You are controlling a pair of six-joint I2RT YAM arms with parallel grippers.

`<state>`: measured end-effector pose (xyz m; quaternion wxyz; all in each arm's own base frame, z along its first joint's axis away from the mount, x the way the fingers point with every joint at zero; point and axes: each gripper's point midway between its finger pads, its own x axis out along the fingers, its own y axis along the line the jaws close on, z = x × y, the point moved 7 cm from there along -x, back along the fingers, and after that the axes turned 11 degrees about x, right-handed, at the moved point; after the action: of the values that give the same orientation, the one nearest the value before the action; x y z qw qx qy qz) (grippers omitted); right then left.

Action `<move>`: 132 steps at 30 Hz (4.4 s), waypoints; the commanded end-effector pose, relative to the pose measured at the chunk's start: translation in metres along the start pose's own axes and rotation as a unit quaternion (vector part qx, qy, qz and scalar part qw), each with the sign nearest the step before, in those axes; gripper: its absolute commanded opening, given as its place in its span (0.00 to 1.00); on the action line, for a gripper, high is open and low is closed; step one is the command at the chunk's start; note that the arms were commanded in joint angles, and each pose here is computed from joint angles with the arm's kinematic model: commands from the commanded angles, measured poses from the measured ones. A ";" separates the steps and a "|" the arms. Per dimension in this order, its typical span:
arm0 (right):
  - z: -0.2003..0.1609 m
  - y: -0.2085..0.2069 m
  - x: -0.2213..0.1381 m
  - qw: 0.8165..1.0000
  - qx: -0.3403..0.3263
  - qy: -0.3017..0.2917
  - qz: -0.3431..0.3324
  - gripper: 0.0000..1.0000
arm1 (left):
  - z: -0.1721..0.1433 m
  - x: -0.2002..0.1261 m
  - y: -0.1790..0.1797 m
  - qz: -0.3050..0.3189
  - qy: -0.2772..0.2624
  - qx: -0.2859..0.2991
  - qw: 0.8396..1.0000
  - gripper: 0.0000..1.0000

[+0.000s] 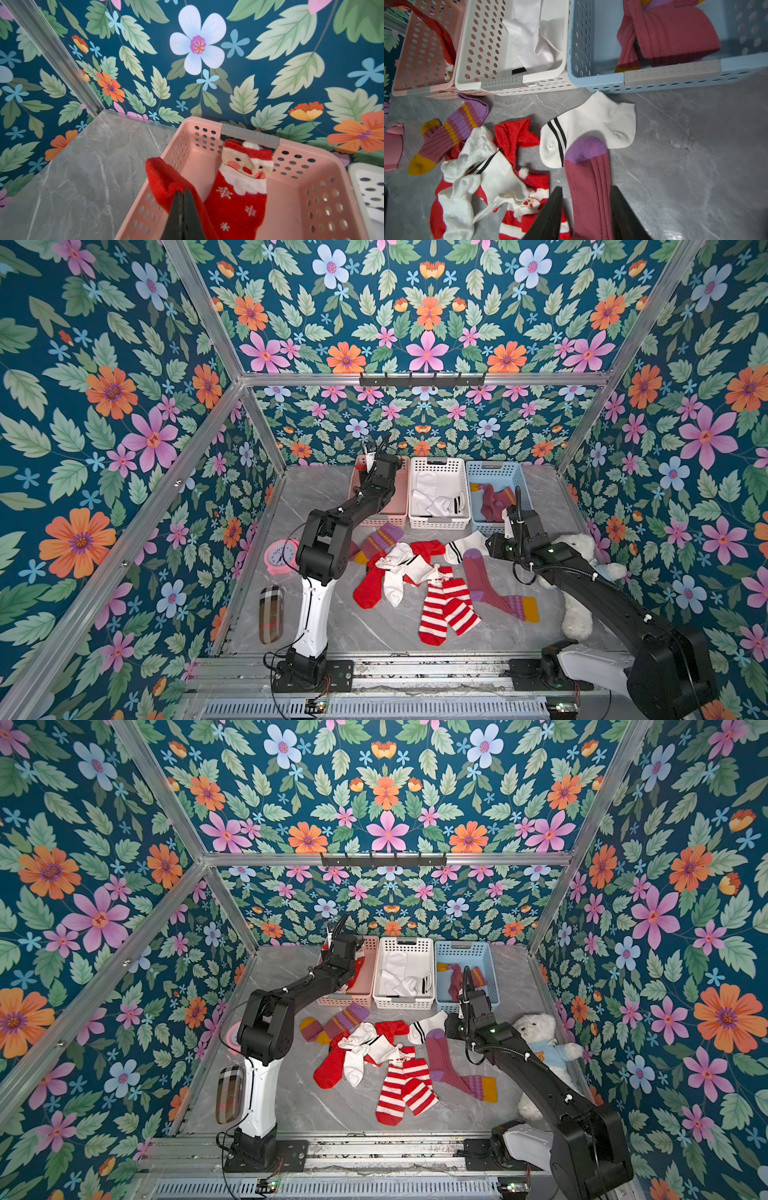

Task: Sort the socks into the basket by color
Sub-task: Place the sock in the bin, then pick up the sock at the center of the board.

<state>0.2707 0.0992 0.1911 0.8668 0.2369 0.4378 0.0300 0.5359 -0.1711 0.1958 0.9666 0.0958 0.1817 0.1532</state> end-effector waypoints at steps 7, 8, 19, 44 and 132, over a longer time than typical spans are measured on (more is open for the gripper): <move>-0.001 -0.003 -0.003 1.000 0.000 -0.002 -0.010 0.40 | 0.001 0.017 -0.018 -0.092 0.006 -0.016 0.996 0.33; -0.001 -0.003 -0.003 1.000 0.000 -0.002 -0.010 0.40 | 0.002 0.017 -0.017 -0.094 0.007 -0.018 0.995 0.35; -0.003 -0.002 -0.001 1.000 0.007 0.000 -0.002 0.41 | 0.035 -0.019 0.001 -0.168 -0.006 -0.038 0.985 0.40; -0.036 0.006 0.052 0.997 0.010 0.068 0.018 0.41 | -0.049 -0.140 0.073 -0.289 0.065 -0.075 0.952 0.45; 0.195 0.108 -0.128 0.959 -0.130 -0.250 0.029 0.10 | -0.075 -0.163 0.091 -0.295 0.076 -0.079 0.949 0.46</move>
<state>0.3505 0.0913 0.4301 0.9687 0.1494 0.1924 0.0481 0.3396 -0.1331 0.1994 0.9540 -0.0471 0.2677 -0.1263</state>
